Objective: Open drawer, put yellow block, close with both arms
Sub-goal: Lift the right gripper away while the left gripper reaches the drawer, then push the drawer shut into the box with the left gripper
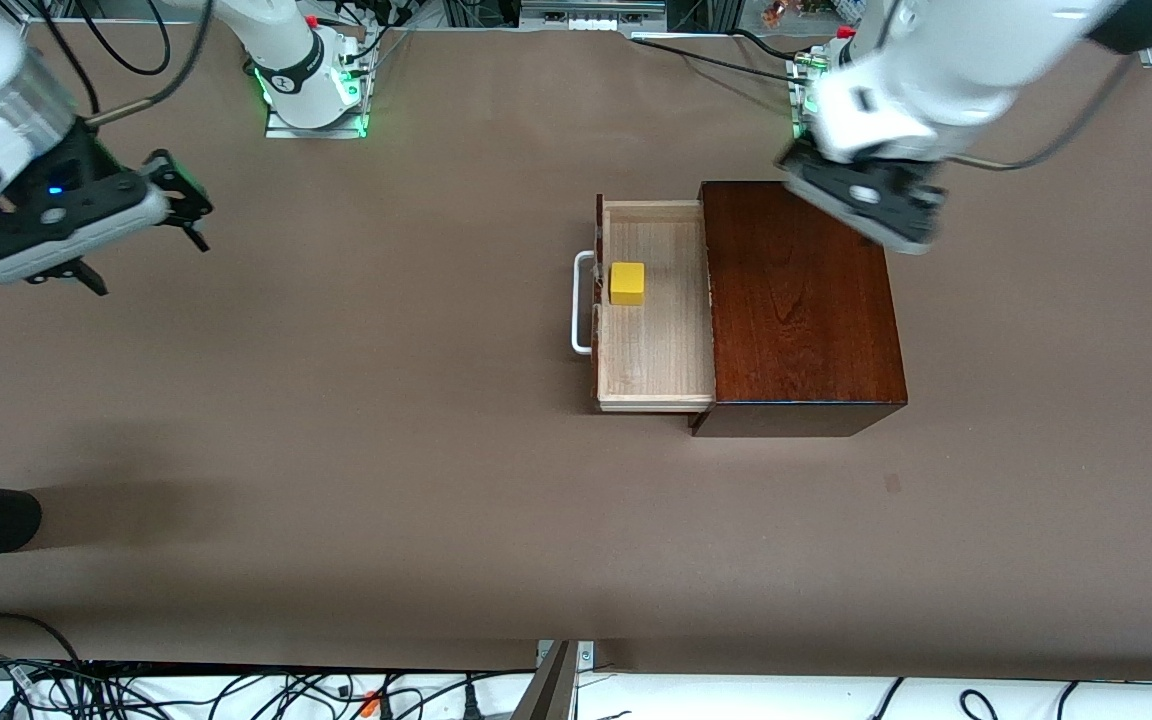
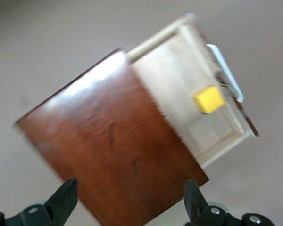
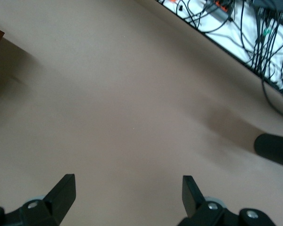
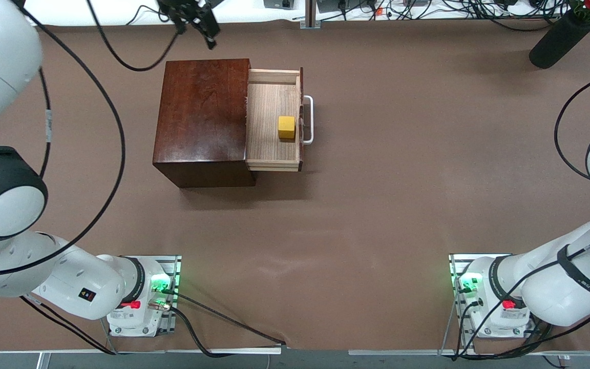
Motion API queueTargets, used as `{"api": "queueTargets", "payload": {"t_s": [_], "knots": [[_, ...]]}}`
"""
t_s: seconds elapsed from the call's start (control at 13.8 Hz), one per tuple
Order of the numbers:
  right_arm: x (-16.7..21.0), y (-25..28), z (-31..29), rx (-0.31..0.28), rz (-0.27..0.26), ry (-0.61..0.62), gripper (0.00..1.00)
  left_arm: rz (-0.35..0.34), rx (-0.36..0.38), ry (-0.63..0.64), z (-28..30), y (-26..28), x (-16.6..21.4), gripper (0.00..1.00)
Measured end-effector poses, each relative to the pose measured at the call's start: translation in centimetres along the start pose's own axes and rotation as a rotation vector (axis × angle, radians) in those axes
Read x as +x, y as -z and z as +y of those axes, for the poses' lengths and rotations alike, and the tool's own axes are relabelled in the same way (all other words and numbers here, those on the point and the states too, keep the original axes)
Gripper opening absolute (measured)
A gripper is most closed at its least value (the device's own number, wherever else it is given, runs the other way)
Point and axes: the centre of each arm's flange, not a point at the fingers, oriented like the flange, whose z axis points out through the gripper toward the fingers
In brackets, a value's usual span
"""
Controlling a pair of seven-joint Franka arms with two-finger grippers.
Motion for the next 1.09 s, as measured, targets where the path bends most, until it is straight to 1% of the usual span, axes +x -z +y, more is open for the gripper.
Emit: {"api": "queueTargets", "payload": {"t_s": [0.22, 0.36, 0.51, 0.65, 0.73, 0.87, 1.02, 1.09], "knots": [[-1.5, -0.8, 3.4, 0.066, -0.006, -0.076, 1.00, -0.028, 0.000, -0.247, 6.8, -3.3, 4.3, 1.00], [-2.8, -2.0, 5.6, 0.106, -0.020, -0.137, 1.00, -0.034, 0.002, -0.362, 11.2, -6.4, 6.9, 1.00], [-4.0, -2.9, 6.2, 0.141, -0.034, -0.214, 1.00, 0.006, -0.013, -0.431, 14.9, -9.0, 9.1, 1.00], [-5.2, -3.3, 5.7, 0.166, -0.032, -0.261, 1.00, 0.031, -0.018, -0.499, 18.7, -11.3, 10.4, 1.00], [-5.9, -3.4, 5.4, 0.168, -0.035, -0.274, 1.00, 0.035, -0.018, -0.550, 20.8, -12.5, 10.7, 1.00], [-7.0, -3.6, 4.8, 0.137, -0.045, -0.281, 1.00, 0.032, -0.015, -0.725, 23.7, -15.0, 11.2, 1.00], [-7.7, -4.3, 4.2, 0.118, -0.061, -0.300, 1.00, 0.000, -0.002, -0.902, 23.9, -17.6, 11.8, 1.00], [-7.9, -4.8, 4.2, 0.110, -0.066, -0.310, 1.00, -0.020, 0.011, -0.968, 23.4, -18.8, 12.2, 1.00]]}}
